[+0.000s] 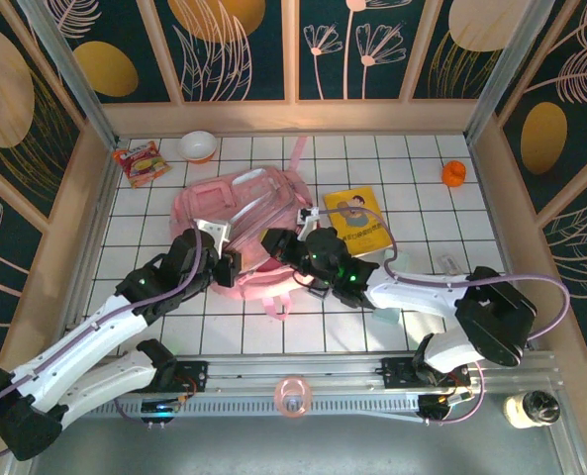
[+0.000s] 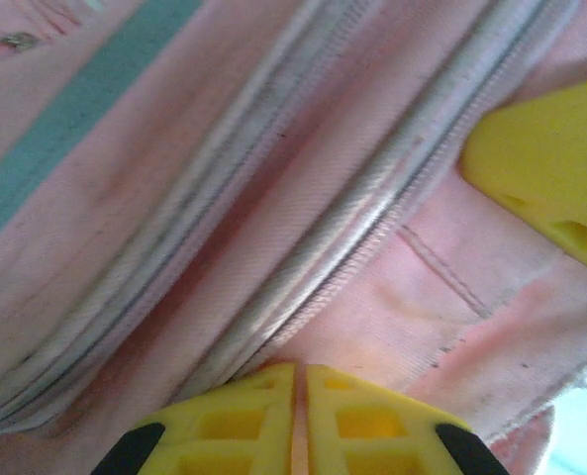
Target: Pack the student bag
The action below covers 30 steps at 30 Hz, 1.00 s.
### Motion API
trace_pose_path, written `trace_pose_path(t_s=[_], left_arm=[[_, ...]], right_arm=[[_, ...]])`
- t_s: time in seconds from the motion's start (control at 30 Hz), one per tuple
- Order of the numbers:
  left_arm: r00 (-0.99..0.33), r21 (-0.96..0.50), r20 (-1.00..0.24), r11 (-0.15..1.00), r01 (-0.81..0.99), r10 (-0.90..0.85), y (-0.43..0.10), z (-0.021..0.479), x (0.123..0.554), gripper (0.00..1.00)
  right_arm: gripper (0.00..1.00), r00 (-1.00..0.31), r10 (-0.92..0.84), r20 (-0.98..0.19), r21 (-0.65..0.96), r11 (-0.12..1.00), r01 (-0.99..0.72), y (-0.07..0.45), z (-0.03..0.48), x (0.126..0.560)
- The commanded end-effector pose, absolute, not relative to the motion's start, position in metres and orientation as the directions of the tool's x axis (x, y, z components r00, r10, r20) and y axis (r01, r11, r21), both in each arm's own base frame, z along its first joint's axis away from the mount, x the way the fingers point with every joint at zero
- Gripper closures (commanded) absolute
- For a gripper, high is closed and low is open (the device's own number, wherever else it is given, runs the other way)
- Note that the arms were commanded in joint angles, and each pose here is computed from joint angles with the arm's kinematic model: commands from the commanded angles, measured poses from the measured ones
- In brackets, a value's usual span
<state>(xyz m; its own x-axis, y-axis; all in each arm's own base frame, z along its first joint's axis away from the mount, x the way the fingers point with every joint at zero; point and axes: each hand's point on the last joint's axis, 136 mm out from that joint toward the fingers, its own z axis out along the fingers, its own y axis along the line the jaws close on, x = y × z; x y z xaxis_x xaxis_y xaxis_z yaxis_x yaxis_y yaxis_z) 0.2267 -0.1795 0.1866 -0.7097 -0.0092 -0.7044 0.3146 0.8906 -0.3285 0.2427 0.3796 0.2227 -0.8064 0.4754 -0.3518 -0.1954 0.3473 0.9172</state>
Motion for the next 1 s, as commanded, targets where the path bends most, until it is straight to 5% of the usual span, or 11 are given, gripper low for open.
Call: trace_pose_path(t_s=[0.0,0.23,0.47,0.97], left_arm=[[-0.676,-0.289,-0.73,0.942,0.171,-0.101,-0.151,0.189,0.238,0.87],[-0.651,-0.509,-0.741,0.772,0.381,-0.166,-0.199,0.241,0.225,0.74],[-0.766,-0.63,-0.638,0.626,0.46,-0.079,-0.241,0.233,0.204,0.67],[-0.733,-0.359,-0.674,0.908,0.216,-0.092,-0.176,0.176,0.235,0.84]], right_arm=[[0.97,-0.759,0.521,-0.39,0.921,0.244,-0.305,0.376,0.29,0.24],[0.97,-0.766,0.508,-0.395,0.918,0.244,-0.312,0.383,0.289,0.242],[0.97,-0.771,0.497,-0.398,0.917,0.243,-0.317,0.393,0.288,0.246],[0.97,-0.765,0.486,-0.422,0.907,0.232,-0.353,0.39,0.311,0.242]])
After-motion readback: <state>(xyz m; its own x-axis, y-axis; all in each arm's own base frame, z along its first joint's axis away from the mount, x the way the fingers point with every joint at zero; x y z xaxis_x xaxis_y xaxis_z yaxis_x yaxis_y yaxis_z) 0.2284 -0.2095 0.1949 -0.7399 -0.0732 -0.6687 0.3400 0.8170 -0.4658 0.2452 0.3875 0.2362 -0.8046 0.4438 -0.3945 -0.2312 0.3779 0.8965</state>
